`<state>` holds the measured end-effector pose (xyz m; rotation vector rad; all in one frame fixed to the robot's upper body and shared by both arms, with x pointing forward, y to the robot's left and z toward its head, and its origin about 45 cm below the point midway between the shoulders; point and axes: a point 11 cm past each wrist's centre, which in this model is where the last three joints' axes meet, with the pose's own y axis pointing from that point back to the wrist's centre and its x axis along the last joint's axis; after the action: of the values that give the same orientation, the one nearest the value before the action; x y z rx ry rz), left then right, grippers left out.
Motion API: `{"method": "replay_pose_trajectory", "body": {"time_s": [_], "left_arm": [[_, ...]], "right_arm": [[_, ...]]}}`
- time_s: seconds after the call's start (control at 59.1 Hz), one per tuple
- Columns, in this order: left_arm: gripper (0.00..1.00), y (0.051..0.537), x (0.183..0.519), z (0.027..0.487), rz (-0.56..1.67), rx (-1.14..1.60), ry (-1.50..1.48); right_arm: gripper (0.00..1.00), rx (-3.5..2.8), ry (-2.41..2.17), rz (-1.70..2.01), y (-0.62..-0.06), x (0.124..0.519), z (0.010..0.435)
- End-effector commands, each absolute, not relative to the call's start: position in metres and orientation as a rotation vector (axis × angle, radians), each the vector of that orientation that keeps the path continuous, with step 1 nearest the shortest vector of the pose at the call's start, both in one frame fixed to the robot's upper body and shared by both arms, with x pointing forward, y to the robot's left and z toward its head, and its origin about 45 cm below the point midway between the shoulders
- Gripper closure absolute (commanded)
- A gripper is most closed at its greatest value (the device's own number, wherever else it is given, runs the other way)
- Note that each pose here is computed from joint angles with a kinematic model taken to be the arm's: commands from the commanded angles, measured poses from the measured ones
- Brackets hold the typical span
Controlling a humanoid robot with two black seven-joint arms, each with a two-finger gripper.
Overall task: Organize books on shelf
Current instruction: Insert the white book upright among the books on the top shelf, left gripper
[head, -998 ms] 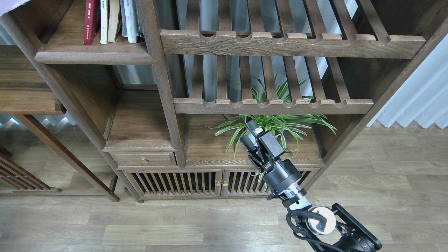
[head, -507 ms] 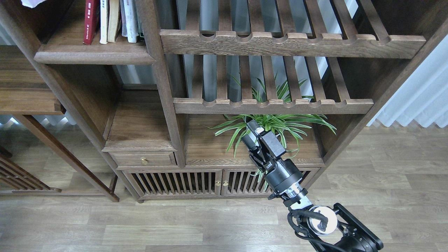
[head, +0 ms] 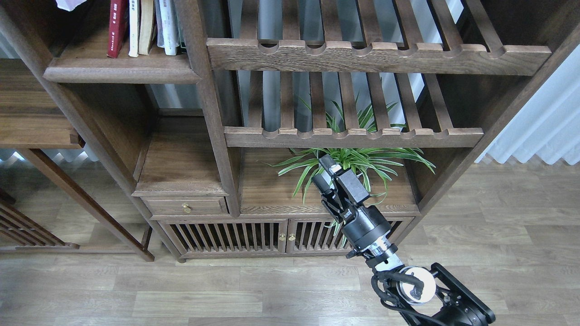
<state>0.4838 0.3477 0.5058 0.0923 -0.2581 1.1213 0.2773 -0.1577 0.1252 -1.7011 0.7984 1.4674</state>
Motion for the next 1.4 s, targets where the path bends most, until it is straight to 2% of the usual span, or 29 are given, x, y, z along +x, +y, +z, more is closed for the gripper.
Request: {"method": "replay_pose_trajectory", "body": {"time_s": [0.0,0.676,0.947,1.386], "left_arm": [[1.0,0.353,0.489,0.507,1.147,0.073,-0.279],[1.0,0.345,0.505,0.481,1.145,0.032,-0.412],[1.0,0.351,0.504,0.438,1.151,0.032,-0.344],[1.0,0.34,0.506,0.411,1.137,0.017,-0.289]], "right_arm": [[0.01,-1.7,0.795,1.467,-0.157,0.278,0.126],[0.01,-1.687,0.801,1.46,-0.16,0.279,0.126],[0.01,-1.681,0.809,1.45,-0.164,0.28,0.127],[0.01,-1.677,0.812,1.45,-0.166,0.28,0.127]]}}
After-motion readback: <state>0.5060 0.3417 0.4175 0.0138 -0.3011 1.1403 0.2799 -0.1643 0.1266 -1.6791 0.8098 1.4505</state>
